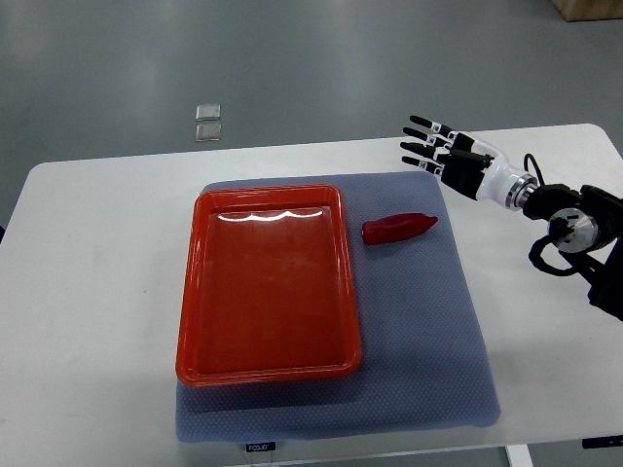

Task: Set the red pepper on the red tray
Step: 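Reach the right hand toward the red pepper beside the tray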

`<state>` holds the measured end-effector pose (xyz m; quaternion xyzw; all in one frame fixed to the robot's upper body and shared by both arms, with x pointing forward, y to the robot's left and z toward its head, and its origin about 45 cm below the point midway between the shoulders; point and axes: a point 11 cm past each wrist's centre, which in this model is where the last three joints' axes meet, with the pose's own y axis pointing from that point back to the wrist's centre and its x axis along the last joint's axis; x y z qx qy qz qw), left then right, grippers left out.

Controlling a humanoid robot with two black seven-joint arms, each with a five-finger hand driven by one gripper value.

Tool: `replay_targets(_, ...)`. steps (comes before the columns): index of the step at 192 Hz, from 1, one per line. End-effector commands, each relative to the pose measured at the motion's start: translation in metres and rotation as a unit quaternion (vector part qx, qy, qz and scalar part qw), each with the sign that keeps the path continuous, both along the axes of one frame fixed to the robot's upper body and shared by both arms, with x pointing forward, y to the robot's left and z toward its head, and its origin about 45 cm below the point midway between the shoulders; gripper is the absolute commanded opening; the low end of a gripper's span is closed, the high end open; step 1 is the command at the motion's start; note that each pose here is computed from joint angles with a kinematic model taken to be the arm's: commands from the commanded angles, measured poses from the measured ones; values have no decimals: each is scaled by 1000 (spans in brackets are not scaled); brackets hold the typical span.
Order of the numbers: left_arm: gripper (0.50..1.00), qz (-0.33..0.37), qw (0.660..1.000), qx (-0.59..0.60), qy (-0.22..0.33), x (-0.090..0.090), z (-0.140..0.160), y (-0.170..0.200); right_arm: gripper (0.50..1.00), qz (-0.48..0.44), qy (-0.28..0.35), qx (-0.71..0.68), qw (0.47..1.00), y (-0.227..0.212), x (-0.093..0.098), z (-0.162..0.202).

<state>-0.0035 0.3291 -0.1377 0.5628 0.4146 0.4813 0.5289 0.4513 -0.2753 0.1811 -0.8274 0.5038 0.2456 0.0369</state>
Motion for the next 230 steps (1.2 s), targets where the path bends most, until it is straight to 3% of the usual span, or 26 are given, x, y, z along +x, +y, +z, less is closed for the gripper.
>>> replay_targets(1, 1000, 0, 1000, 1, 0, 0, 0, 0, 917, -6, 0, 0, 1000, 0, 1, 0)
replay_targets(85, 1000, -1, 1000, 8, -1, 0, 0, 4, 913, -24, 8, -1, 1000, 4, 4, -3)
replay_targets(134, 1000, -1, 1000, 7, -1, 0, 0, 3, 913, 64, -39, -130, 989, 21, 6, 5)
replay_targets(184, 1000, -1, 1000, 7, -1, 0, 0, 3, 913, 172, -128, -312, 926, 36, 6, 13)
replay_targets(230, 1000, -1, 1000, 7, -1, 0, 0, 3, 913, 288, -203, -476, 806, 46, 5, 28)
